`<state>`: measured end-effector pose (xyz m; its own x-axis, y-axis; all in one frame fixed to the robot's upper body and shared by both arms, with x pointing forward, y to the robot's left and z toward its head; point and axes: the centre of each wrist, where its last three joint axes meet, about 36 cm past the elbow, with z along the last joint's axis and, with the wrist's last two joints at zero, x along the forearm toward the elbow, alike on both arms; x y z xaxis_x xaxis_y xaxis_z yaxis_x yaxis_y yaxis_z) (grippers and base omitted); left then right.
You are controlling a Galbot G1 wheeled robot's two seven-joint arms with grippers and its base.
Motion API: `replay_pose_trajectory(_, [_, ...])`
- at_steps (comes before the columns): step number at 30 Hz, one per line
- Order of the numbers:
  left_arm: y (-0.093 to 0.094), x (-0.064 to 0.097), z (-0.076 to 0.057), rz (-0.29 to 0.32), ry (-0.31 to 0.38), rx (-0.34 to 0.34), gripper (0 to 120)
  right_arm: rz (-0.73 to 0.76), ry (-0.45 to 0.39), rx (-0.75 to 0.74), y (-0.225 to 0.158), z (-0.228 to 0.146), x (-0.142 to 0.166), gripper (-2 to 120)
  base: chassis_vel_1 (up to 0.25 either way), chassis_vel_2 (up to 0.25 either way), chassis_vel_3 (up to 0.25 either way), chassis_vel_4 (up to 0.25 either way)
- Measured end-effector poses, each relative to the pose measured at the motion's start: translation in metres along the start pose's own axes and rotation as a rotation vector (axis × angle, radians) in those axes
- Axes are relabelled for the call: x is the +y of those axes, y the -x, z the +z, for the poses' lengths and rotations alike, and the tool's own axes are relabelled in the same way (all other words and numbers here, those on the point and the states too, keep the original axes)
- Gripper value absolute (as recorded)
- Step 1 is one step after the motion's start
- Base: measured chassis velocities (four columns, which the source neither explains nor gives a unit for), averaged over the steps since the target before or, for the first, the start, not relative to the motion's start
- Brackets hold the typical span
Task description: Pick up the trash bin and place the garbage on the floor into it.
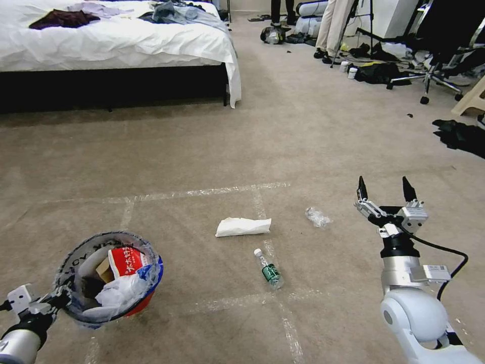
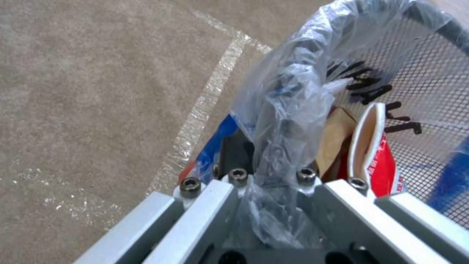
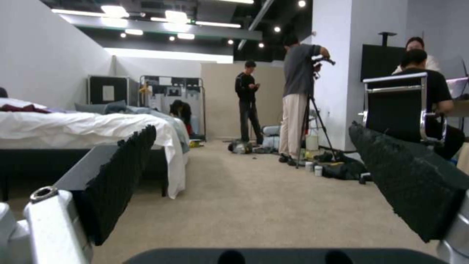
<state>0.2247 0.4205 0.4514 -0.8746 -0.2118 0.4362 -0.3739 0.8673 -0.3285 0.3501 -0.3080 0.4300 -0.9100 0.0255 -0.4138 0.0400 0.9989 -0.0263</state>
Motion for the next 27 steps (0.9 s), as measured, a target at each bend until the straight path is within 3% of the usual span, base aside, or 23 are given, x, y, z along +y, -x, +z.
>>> replay_pose_trajectory(27, [0.005, 0.004, 0.003, -0.008, -0.013, 0.007, 1, 0.005, -0.005, 0.022, -0.002, 0.014, 0.000, 100, -0.004, 0.005, 0.005, -0.003])
